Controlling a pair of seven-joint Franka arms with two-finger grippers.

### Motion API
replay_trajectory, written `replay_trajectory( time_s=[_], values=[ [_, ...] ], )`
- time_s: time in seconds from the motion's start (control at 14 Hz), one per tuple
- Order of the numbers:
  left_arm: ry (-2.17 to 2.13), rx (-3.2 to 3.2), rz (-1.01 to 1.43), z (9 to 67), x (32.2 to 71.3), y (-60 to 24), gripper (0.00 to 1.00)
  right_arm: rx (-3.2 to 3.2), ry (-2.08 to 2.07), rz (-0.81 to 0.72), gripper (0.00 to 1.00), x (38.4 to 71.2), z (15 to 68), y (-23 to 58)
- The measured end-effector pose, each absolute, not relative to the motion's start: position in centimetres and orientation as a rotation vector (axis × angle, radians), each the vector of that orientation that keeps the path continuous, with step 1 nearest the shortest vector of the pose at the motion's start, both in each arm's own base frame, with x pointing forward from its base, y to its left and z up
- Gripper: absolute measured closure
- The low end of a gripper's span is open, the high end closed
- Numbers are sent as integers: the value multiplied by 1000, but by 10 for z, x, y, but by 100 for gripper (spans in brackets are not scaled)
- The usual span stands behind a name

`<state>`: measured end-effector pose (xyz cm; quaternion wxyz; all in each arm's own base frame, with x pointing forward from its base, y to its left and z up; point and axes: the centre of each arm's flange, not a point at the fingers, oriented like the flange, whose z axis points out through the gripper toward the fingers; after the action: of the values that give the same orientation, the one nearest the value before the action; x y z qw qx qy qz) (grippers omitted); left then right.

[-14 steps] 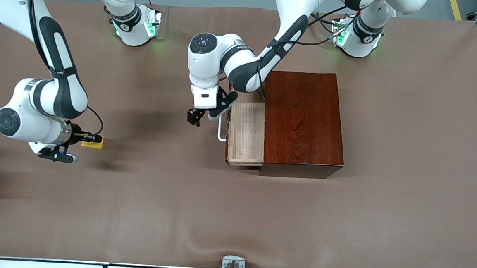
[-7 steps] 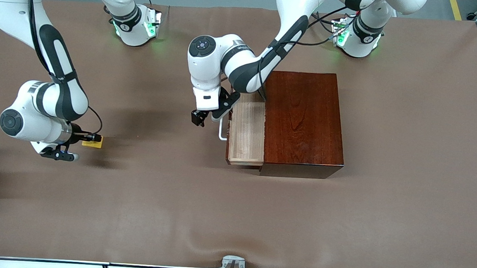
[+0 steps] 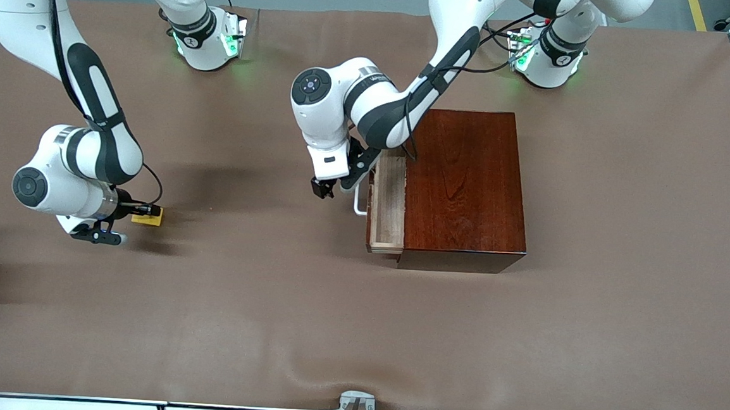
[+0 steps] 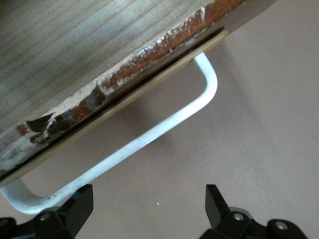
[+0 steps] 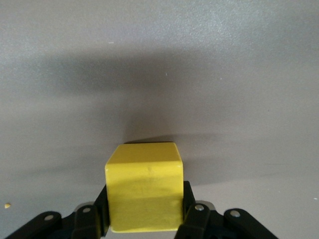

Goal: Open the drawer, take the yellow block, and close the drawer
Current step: 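Push the drawer in with the left gripper while the right gripper sets the cube down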

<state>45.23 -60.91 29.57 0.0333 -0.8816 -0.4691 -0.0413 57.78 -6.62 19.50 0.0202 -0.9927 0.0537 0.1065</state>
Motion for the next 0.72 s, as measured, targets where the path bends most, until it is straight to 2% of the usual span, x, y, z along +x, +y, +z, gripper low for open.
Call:
replay_trajectory(
  time_s=[0.29,0.36,0.57,0.72],
  values=[
    [-1448,-2633,-109,291,462,-592,0,-3074,158,349,4,582,203,-64],
    [-1456,-2615,-102,290,465,-588,0,-3066,152,383,0,585,210,-62],
    [-1468,-2580,-94,288,471,-579,0,-3038,124,486,0,604,256,-56],
    [-1471,-2556,-89,286,474,-573,0,-3032,113,499,0,618,296,-55]
  ],
)
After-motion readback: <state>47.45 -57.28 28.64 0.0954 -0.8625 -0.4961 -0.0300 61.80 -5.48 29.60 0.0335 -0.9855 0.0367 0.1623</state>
